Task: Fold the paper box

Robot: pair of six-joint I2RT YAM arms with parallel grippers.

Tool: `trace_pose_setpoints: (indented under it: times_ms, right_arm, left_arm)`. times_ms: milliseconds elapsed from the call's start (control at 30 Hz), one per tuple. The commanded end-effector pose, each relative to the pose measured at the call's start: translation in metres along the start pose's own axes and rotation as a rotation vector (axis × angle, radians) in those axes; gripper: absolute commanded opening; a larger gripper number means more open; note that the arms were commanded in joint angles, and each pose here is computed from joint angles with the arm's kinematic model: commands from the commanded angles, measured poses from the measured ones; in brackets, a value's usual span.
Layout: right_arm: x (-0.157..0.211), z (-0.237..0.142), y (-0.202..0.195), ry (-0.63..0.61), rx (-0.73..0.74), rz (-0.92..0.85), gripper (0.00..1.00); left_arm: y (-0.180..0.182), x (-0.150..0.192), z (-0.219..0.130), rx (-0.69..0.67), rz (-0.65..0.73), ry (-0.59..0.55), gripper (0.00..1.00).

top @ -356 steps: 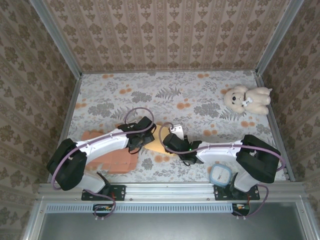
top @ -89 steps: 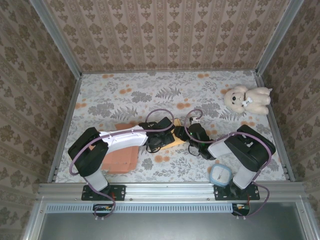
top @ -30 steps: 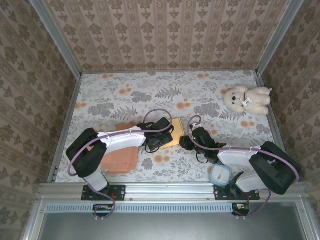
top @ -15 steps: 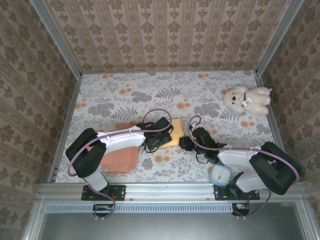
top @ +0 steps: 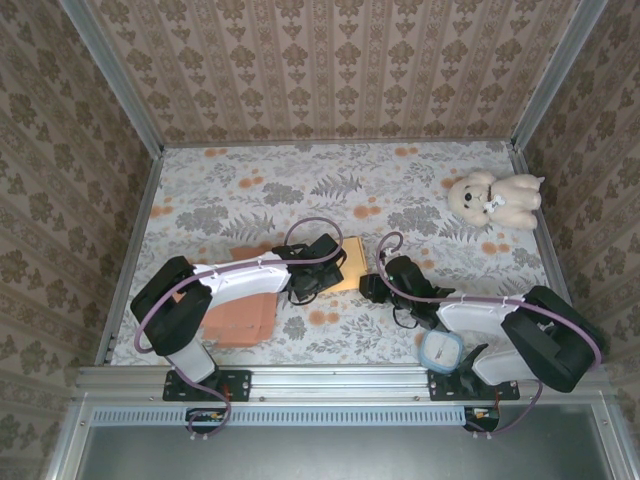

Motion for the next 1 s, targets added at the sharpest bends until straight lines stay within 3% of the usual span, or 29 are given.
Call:
trace_pose_setpoints:
  times_ms: [0, 967]
  right_arm:
    - [0.0048, 0.0030, 0.0039, 0.017, -0.030, -0.009, 0.33]
    - [0.0030, 0.0058, 0.0045, 0.005, -0.033, -0.017, 0.30]
  left_arm:
    - [0.0125, 0.0000, 0.0020, -0.044, -0.013, -0.001, 0.73]
    - [0.0172, -0.0054, 0.0048, -0.049, -0.029, 0.001, 0.75]
Point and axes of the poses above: each hand's point on the last joint's axis, 136 mm out from that joint toward the fingers, its own z axis out along the fingers, its own y axis along the line the jaws close on, x = y × z, the point moved 5 cm from there along -z, back along the fingers, and after that the axes turned 3 degrees about z, right-handed, at the moved point
